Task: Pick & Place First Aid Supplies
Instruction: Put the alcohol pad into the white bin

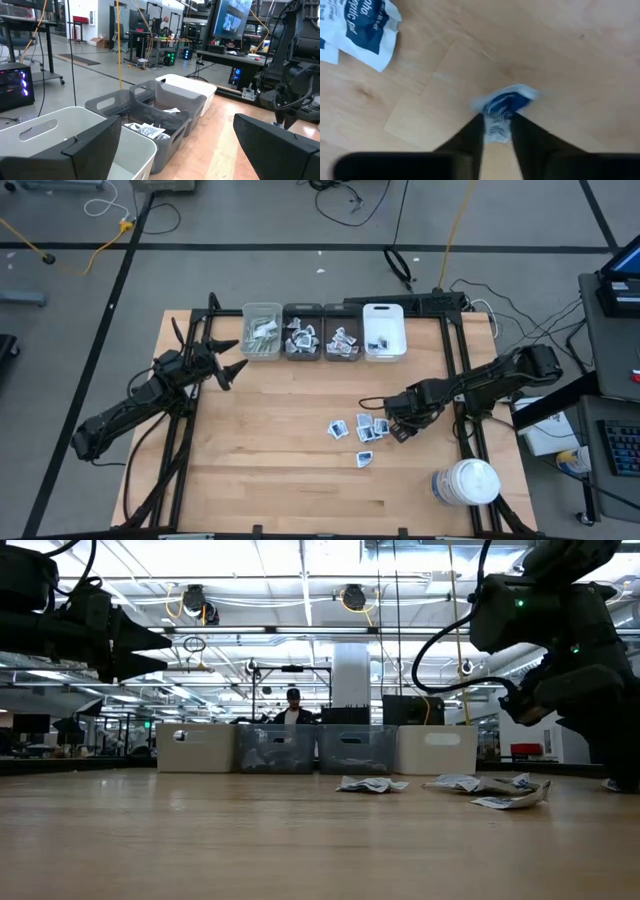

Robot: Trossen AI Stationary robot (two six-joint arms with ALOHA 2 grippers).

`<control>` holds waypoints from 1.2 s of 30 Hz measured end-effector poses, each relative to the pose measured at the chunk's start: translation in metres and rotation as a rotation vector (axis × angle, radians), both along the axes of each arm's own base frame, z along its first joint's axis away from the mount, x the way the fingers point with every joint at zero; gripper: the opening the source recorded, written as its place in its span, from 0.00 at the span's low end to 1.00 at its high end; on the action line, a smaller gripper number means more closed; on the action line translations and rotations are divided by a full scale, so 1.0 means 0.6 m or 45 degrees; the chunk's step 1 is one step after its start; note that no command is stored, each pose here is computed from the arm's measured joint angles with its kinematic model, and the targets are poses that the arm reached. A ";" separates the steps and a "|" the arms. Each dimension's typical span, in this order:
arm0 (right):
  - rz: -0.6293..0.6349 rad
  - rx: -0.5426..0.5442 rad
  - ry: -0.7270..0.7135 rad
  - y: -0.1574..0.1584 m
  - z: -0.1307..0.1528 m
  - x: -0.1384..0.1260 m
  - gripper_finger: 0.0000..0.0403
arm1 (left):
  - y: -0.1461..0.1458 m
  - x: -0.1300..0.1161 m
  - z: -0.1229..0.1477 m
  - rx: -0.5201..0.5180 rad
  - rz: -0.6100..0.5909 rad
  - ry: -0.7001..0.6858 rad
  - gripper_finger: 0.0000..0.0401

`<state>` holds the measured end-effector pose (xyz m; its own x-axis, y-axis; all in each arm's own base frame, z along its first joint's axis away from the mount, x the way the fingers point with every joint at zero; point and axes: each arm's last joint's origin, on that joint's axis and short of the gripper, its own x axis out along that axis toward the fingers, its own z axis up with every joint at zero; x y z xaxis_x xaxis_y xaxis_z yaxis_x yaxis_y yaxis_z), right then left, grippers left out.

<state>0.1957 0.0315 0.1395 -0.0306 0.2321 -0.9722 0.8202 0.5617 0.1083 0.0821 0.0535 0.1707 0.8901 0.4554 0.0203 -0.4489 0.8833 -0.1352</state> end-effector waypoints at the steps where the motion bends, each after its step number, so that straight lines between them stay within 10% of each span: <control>1: 0.005 0.000 -0.001 0.000 0.000 0.000 0.22 | 0.000 0.000 0.000 0.000 0.000 0.000 0.98; 6: 0.017 0.002 -0.004 0.000 0.000 0.000 0.02 | 0.000 0.000 0.000 0.000 0.000 0.000 0.98; 36: 0.658 0.019 -0.131 -0.117 0.220 0.043 0.00 | 0.000 0.000 0.000 0.000 0.000 0.000 0.98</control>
<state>0.2217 -0.0387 0.2715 -0.0491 0.2255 -0.9730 0.4213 0.8879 0.1846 0.0821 0.0535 0.1707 0.8900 0.4555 0.0202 -0.4489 0.8833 -0.1352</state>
